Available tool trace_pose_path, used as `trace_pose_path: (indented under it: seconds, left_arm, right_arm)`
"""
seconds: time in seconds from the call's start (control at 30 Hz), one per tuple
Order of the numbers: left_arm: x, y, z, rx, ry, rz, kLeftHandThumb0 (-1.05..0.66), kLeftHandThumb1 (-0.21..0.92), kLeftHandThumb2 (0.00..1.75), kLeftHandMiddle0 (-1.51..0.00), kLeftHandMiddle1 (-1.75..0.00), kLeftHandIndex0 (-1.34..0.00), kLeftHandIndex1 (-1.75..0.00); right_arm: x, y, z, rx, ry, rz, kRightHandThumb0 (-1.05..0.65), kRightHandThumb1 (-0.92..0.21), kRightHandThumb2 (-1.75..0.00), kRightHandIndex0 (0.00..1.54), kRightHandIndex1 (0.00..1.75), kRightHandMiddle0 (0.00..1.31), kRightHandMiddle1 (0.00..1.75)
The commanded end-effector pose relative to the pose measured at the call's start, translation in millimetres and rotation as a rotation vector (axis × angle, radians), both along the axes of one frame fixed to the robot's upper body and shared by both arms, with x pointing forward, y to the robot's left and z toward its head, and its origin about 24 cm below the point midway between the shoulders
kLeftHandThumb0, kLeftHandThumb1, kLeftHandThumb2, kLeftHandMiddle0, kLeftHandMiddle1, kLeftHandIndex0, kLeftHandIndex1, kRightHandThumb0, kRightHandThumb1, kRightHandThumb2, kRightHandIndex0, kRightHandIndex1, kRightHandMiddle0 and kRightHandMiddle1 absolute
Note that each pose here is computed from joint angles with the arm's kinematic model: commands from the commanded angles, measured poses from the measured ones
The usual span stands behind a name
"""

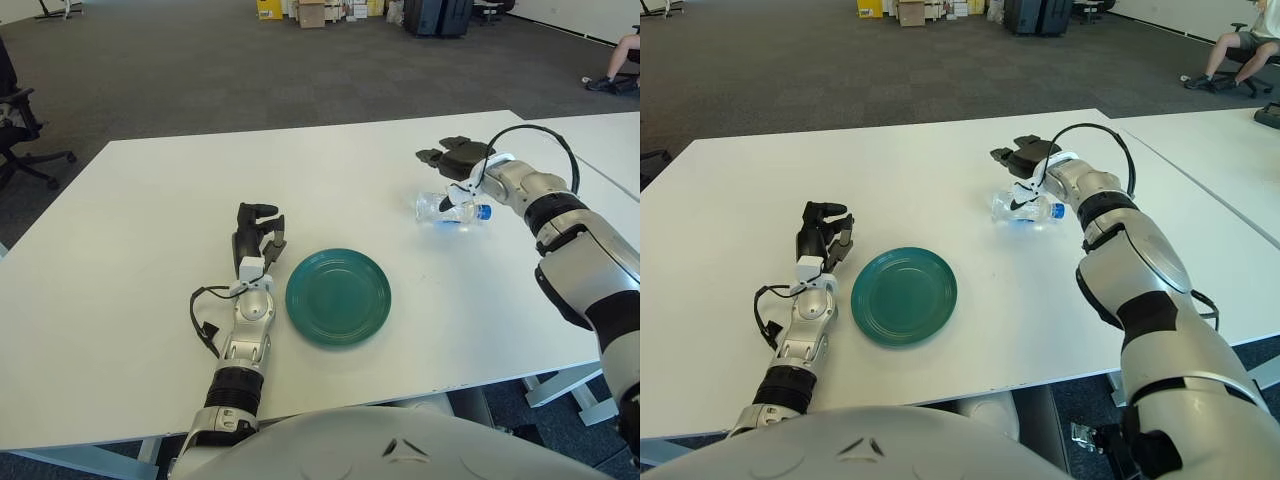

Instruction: Put the bottle into the plate.

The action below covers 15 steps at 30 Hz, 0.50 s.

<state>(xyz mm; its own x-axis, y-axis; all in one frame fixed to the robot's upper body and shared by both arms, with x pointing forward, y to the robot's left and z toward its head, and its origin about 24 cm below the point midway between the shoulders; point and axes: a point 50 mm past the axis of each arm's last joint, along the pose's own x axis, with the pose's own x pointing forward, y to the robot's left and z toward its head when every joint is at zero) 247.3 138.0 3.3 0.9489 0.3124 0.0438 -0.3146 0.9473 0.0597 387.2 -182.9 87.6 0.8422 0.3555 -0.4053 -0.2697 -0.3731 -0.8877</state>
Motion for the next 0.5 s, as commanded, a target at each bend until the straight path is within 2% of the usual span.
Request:
trace_pose_path:
  seconds: [0.0,0.47]
  left_arm:
    - [0.5,0.2,1.7,-0.003,0.000,0.003,-0.35,0.92,0.41,-0.61,-0.91,-0.31,-1.62]
    - [0.3,0.1,1.9,0.007,-0.002,0.005,-0.35,0.92,0.41,-0.61,-0.91,-0.32,-1.62]
  right_arm:
    - [-1.1,5.7,-3.5,-0.030,0.022,0.028,-1.05,-0.92,-0.19,0.00,0.00,0.00,0.00]
    - [-1.8,5.5,-7.9,-0.050,0.056,0.005,-1.05,-0.92,-0.14,0.00,0.00,0.00,0.00]
